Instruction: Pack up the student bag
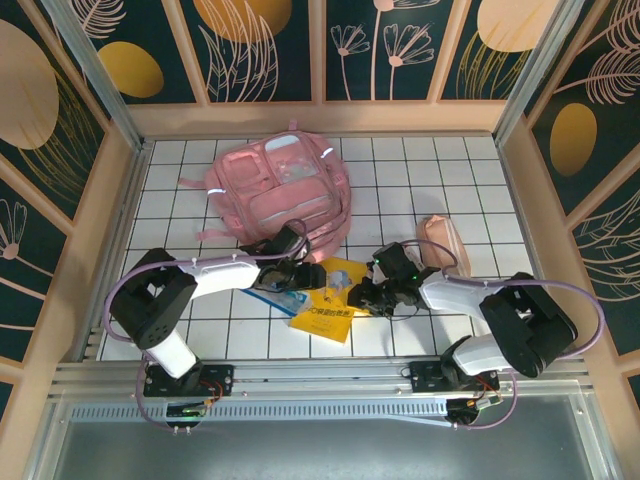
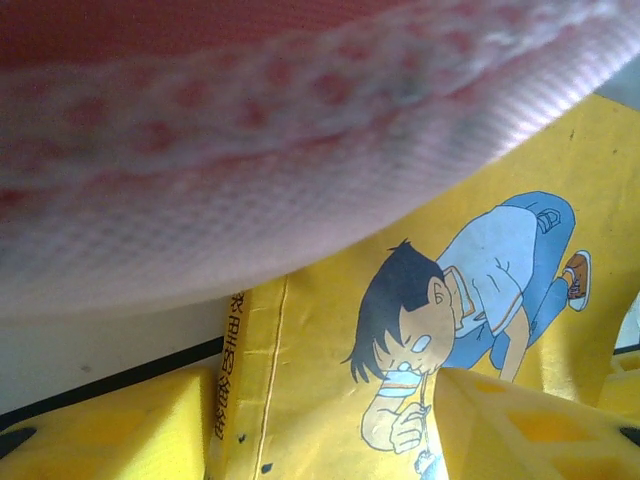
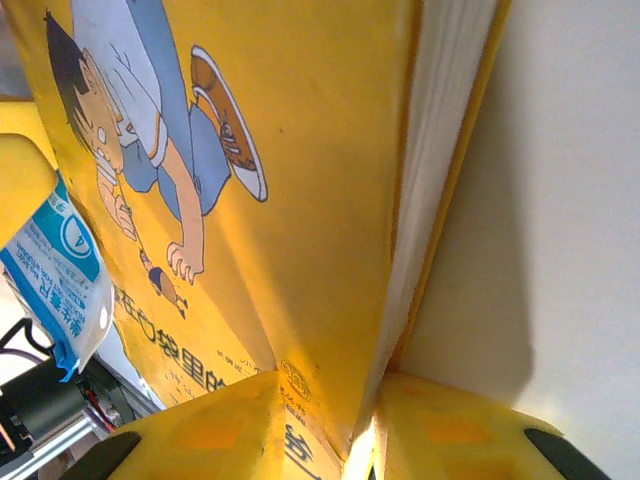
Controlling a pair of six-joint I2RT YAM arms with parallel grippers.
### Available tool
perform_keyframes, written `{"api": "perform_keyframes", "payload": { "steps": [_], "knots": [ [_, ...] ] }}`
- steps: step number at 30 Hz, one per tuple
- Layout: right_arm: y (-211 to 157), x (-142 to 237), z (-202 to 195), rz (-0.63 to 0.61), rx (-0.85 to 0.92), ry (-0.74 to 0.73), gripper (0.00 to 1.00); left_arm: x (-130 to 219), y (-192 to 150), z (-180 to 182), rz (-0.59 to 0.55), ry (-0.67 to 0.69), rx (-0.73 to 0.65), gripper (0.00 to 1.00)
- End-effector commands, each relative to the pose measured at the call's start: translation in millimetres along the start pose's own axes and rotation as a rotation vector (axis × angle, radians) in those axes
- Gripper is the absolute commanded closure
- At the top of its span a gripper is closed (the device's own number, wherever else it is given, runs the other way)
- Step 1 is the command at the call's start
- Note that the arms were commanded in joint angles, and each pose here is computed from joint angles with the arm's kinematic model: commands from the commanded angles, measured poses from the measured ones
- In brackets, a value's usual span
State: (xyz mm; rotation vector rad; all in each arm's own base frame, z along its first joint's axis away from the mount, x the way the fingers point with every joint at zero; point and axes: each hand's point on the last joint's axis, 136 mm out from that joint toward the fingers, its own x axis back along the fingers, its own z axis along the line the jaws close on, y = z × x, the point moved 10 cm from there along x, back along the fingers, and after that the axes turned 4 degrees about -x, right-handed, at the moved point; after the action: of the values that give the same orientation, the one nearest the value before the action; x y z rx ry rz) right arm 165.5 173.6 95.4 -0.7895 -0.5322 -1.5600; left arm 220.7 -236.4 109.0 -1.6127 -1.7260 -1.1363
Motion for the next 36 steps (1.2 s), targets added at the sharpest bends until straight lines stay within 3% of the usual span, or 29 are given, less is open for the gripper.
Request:
{"api": "perform_keyframes", "payload": {
  "steps": [1,8,13,23,28,36],
  "knots": [
    [13,-5,9,-0.059,0.077,0.066,0.74,8,-4,-26,0.048,-0.224,-0.043,0.44],
    [19,-1,4,-0.072,0.079,0.043,0.77,29,-9,-44,0.072,-0.353,-0.09,0.46],
    [24,3,-3,-0.085,0.076,0.025,0.8,22,-15,-34,0.093,-0.315,-0.074,0.48],
    [25,6,-5,-0.087,0.112,0.035,0.8,21,-19,-44,0.135,-0.459,-0.067,0.56],
    [25,3,-7,-0.084,0.122,0.043,0.8,18,-22,-42,0.144,-0.469,-0.045,0.84],
    [24,2,-13,-0.084,0.125,0.015,0.84,22,-26,-45,0.134,-0.56,-0.045,0.96]
  ]
}}
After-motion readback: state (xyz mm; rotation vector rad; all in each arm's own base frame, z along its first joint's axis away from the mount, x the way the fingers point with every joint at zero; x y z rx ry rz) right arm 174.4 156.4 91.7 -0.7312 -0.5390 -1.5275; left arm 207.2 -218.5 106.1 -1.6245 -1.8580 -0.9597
